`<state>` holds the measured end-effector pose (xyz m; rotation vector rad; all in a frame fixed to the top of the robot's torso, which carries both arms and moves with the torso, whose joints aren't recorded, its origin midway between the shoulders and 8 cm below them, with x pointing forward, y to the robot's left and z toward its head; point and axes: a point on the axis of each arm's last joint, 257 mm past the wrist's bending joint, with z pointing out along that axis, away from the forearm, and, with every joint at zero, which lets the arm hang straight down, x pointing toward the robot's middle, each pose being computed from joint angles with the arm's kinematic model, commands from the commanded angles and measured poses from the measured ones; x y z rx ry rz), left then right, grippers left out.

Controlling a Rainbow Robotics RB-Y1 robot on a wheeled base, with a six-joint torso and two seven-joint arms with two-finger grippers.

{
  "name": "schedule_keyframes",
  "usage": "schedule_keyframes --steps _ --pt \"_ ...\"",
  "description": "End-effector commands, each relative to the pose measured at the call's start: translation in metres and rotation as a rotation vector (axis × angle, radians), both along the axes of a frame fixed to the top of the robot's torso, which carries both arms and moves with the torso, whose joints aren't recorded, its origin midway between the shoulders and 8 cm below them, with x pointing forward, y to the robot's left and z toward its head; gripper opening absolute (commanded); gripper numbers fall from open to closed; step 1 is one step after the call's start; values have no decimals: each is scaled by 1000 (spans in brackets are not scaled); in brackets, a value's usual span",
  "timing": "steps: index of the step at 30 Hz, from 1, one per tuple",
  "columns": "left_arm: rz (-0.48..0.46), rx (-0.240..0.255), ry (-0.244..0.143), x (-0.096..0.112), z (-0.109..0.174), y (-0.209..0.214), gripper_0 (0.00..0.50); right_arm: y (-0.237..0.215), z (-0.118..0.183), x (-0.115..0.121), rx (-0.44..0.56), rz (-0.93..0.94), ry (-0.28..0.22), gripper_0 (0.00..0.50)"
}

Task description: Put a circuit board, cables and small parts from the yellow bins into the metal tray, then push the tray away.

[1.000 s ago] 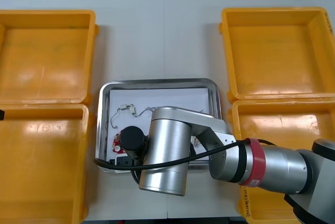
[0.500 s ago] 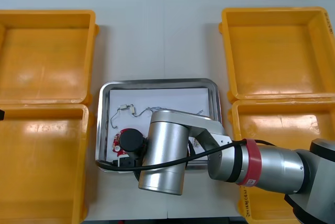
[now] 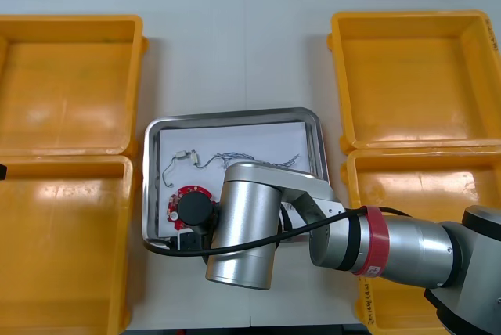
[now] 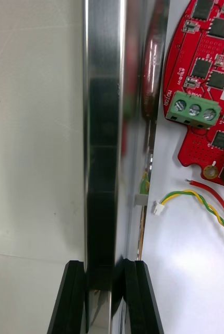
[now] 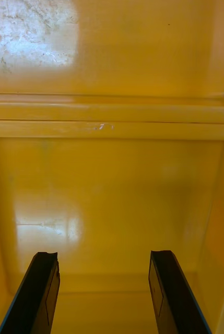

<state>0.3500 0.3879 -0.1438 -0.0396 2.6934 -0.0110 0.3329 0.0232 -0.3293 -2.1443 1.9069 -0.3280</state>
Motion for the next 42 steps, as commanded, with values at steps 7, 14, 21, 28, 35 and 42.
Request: schedule_keyframes --steps 7,14,21,28,35,42 --pt "-36 63 -16 -5 12 11 500 18 17 6 9 51 -41 0" --pt "-36 63 -16 -5 12 11 500 15 34 21 21 23 -53 0" --pt "-36 63 -16 -5 12 11 500 13 55 42 27 -5 -101 0" --pt "-36 63 -16 -5 12 11 500 10 74 62 16 -18 -169 0" --pt "-36 63 -16 -5 12 11 500 7 83 81 21 -48 -187 0" --pt "-36 63 -16 -5 12 11 500 12 88 97 44 -51 -208 0"
